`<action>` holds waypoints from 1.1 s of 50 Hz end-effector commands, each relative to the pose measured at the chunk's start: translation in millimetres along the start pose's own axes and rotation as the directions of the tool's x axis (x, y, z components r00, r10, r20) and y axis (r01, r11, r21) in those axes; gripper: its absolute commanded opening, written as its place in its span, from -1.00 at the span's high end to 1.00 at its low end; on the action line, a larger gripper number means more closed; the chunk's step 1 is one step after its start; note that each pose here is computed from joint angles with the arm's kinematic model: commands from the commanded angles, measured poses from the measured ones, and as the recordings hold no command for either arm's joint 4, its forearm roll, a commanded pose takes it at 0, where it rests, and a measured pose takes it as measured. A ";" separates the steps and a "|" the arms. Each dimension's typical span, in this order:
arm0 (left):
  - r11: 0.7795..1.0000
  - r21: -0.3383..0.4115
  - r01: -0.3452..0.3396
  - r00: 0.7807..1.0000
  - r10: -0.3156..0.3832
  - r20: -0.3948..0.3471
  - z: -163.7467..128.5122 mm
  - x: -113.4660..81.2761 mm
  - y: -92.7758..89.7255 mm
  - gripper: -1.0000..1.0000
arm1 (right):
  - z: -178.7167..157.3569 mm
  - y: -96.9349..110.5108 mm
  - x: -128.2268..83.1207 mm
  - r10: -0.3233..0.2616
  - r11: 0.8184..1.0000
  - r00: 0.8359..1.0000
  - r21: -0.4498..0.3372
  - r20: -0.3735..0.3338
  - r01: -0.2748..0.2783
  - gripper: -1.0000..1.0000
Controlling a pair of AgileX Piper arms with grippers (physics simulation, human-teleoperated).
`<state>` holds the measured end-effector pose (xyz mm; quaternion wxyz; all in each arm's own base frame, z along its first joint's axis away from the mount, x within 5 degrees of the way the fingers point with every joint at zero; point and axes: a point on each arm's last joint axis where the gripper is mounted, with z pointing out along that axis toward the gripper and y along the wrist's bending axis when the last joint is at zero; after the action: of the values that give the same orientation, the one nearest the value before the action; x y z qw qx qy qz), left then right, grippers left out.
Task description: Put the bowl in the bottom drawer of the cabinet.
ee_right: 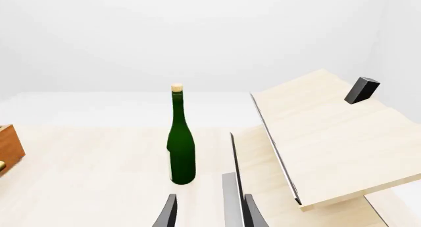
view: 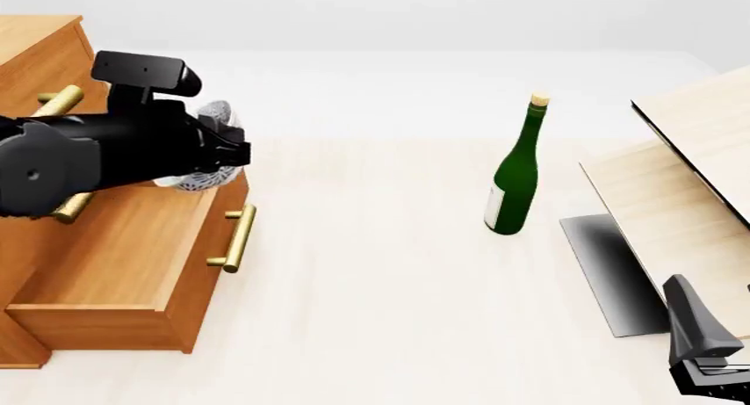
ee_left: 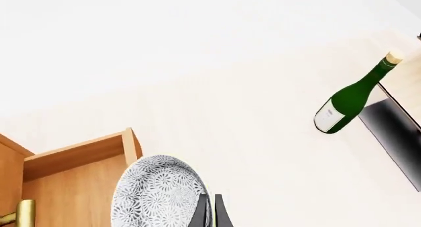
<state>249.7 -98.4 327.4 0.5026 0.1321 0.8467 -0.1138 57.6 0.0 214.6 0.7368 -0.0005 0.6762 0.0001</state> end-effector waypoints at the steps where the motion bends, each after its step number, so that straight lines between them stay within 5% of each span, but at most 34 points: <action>1: 0.999 -0.049 -0.003 0.999 0.005 0.033 -18.3 -3.0 13.6 1.00 | 0.0 0.0 0.0 0.000 1.000 1.000 0.000 0.000 0.000 -1.00; 55: 0.981 -0.121 0.151 0.987 -0.144 0.067 -36.9 34.5 34.3 1.00 | 1.8 0.0 -0.3 0.000 1.000 1.000 0.000 0.000 0.000 -1.00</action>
<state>216.2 -53.6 315.8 0.5193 0.0456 0.8474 -0.1003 58.7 0.1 215.0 0.7367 -0.0005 0.6762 0.0003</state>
